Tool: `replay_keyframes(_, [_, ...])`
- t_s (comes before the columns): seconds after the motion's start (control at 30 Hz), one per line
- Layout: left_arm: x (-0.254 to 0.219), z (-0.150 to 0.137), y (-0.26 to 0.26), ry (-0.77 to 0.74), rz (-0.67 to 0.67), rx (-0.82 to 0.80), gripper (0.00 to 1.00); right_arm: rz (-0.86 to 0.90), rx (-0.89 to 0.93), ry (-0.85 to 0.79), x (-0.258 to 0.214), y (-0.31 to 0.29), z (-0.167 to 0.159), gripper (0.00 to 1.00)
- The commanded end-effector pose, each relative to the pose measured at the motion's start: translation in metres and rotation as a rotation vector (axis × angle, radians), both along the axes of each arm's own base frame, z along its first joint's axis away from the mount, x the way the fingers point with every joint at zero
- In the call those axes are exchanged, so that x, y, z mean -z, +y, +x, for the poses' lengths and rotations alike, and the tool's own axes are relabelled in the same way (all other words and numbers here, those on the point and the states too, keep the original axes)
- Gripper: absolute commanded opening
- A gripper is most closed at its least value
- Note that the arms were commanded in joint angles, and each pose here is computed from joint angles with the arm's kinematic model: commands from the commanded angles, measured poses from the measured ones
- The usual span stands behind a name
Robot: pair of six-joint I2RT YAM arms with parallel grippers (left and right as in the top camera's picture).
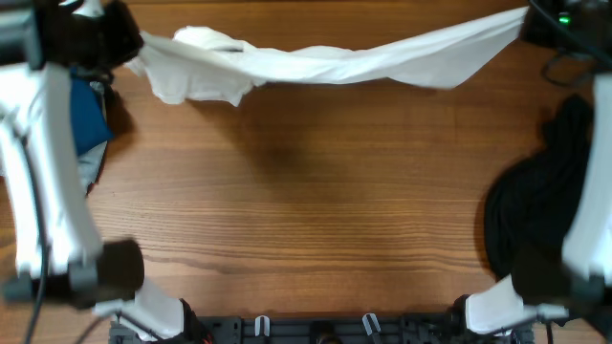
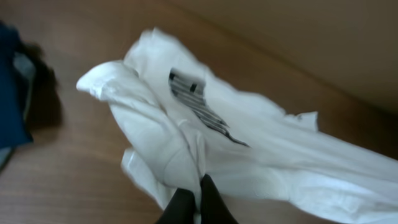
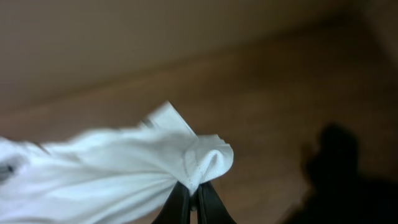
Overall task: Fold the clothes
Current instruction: 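Lift the T-shirt with both grippers and shake it out in the air, then lay the T-shirt flat on the table and release both grippers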
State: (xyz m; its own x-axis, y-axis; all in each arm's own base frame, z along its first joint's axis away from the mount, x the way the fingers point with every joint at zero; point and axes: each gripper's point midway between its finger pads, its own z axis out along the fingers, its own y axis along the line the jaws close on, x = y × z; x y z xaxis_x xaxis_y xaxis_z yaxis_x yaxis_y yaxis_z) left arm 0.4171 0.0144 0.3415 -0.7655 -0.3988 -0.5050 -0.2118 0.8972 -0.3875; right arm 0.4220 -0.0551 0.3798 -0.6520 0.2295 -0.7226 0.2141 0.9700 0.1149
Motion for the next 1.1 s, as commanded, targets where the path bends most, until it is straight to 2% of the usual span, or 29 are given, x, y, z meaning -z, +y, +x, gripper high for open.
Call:
replay_keyframes(0.0, [-0.078, -0.042, -0.001, -0.231, 0.073, -0.008, 0.04, -0.027, 0.022, -0.182, -0.066, 0.003, -0.04, 0.04])
replay_keyframes(0.13, [-0.134, -0.088, -0.005, -0.41, 0.109, -0.023, 0.04, -0.068, 0.011, -0.358, -0.121, 0.008, -0.078, 0.04])
replay_keyframes(0.23, [-0.159, -0.105, -0.008, -0.503, 0.121, -0.025, 0.04, -0.092, 0.005, -0.459, -0.149, 0.01, -0.092, 0.04])
replay_keyframes(0.3, [-0.17, -0.104, -0.008, -0.549, 0.127, -0.026, 0.04, -0.123, -0.012, -0.474, -0.153, 0.01, -0.086, 0.04])
replay_keyframes(0.37, [-0.172, -0.09, -0.006, -0.569, 0.13, -0.026, 0.04, -0.123, -0.014, -0.453, -0.144, 0.007, -0.069, 0.04])
replay_keyframes(0.47, [-0.149, -0.049, -0.007, -0.511, 0.116, -0.007, 0.04, -0.099, -0.042, -0.338, -0.102, 0.006, -0.024, 0.04])
replay_keyframes(0.63, [-0.055, 0.043, -0.024, -0.297, 0.079, 0.061, 0.04, -0.001, -0.159, -0.084, 0.017, 0.014, 0.069, 0.04])
replay_keyframes(0.67, [-0.036, 0.066, -0.027, -0.28, 0.076, 0.072, 0.04, 0.021, -0.174, -0.053, 0.04, 0.015, 0.086, 0.04])
replay_keyframes(0.7, [-0.012, 0.103, -0.031, -0.29, 0.075, 0.082, 0.04, 0.056, -0.209, -0.049, 0.067, 0.02, 0.114, 0.04])
replay_keyframes(0.77, [0.006, 0.16, -0.029, -0.376, 0.026, 0.018, 0.04, 0.128, -0.152, -0.135, 0.078, 0.02, 0.156, 0.04])
replay_keyframes(0.83, [-0.002, 0.192, -0.023, -0.489, -0.029, -0.045, 0.04, 0.176, -0.125, -0.28, 0.047, 0.021, 0.175, 0.04])
replay_keyframes(0.9, [-0.052, 0.206, -0.017, -0.685, -0.09, -0.089, 0.04, 0.158, -0.15, -0.494, -0.023, 0.024, 0.178, 0.04])
replay_keyframes(1.0, [-0.156, 0.187, -0.001, -0.954, -0.141, -0.126, 0.04, 0.088, -0.118, -0.723, -0.116, 0.016, 0.151, 0.04])
replay_keyframes(1.07, [-0.197, 0.168, 0.005, -1.035, -0.135, -0.127, 0.04, 0.035, -0.111, -0.777, -0.146, 0.014, 0.132, 0.04])
